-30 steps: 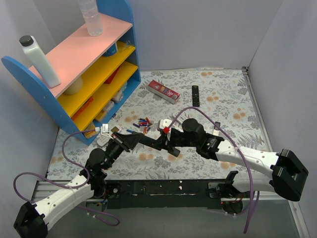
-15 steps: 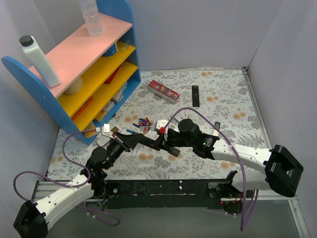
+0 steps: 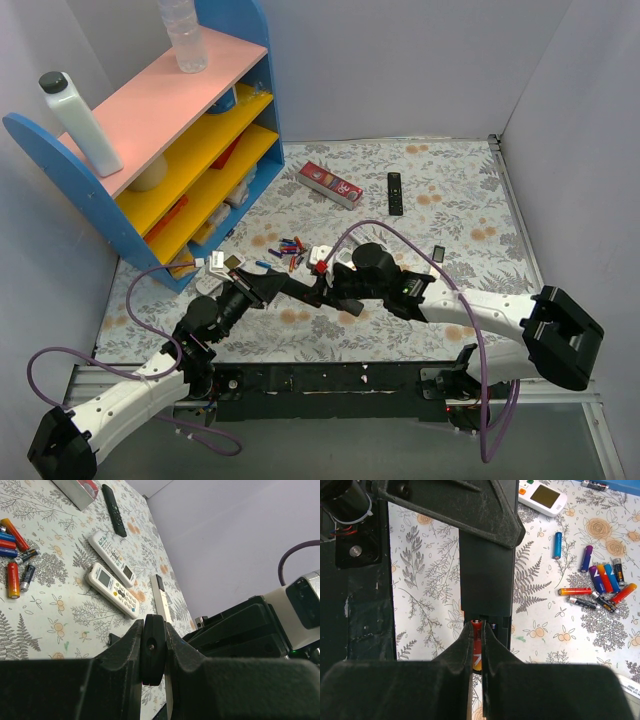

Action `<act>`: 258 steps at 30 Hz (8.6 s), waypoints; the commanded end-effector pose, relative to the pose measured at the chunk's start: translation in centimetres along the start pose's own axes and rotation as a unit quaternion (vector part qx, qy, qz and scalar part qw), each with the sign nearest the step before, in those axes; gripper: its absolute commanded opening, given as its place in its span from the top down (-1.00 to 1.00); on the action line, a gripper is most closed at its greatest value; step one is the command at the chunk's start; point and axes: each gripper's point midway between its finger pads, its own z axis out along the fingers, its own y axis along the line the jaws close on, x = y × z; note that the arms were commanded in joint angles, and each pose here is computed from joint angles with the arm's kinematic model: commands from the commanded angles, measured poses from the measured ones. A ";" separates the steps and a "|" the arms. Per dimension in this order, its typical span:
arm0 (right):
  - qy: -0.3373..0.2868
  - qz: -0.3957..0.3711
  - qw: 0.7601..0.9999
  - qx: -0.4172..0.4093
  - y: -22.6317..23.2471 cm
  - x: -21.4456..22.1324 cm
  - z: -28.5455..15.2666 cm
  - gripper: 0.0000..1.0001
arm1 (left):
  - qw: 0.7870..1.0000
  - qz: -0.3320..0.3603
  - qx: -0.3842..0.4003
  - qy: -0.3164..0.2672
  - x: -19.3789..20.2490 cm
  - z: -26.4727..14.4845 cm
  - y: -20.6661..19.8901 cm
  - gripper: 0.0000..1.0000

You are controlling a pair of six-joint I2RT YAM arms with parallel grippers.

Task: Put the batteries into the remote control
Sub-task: Load the battery into the remote control, then pick up the battery from the center of the board, then load the battery into the remote control.

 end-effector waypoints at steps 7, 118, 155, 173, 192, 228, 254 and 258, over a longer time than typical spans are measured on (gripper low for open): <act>0.100 0.051 0.993 -0.024 1.8 4.8 0.1 0.44 | 0.984 -0.041 0.159 -0.065 -4.9 -0.7 -9.7 1.00; 0.076 0.171 0.944 0.272 -11.9 -2.4 -0.2 -0.77 | 0.962 -0.005 -0.274 -0.018 -0.8 -3.4 8.9 1.00; 0.175 0.169 0.931 0.272 -18.7 2.8 9.2 0.16 | 0.965 0.008 -0.258 -0.036 -1.2 -3.5 9.2 1.00; 0.209 0.166 0.919 0.290 -20.2 5.6 10.1 0.36 | 0.966 0.008 -0.256 -0.037 -1.1 -3.6 9.2 1.00; 0.178 0.143 0.928 0.293 -20.8 3.7 7.8 0.94 | 0.968 0.003 -0.246 -0.042 -1.2 -3.6 9.0 1.00; 0.108 -0.021 0.992 0.063 -0.3 -2.0 -6.3 0.97 | 0.999 -0.044 -0.011 -0.022 0.1 -0.9 1.5 1.00; 0.151 -0.033 0.987 0.051 -0.1 -1.3 -5.5 0.97 | 0.998 -0.052 0.045 0.001 0.6 -0.9 -1.0 1.00; 0.159 -0.033 0.985 0.053 -0.2 -1.5 -5.5 0.97 | 0.998 -0.042 0.047 0.006 0.7 -0.8 -1.1 1.00</act>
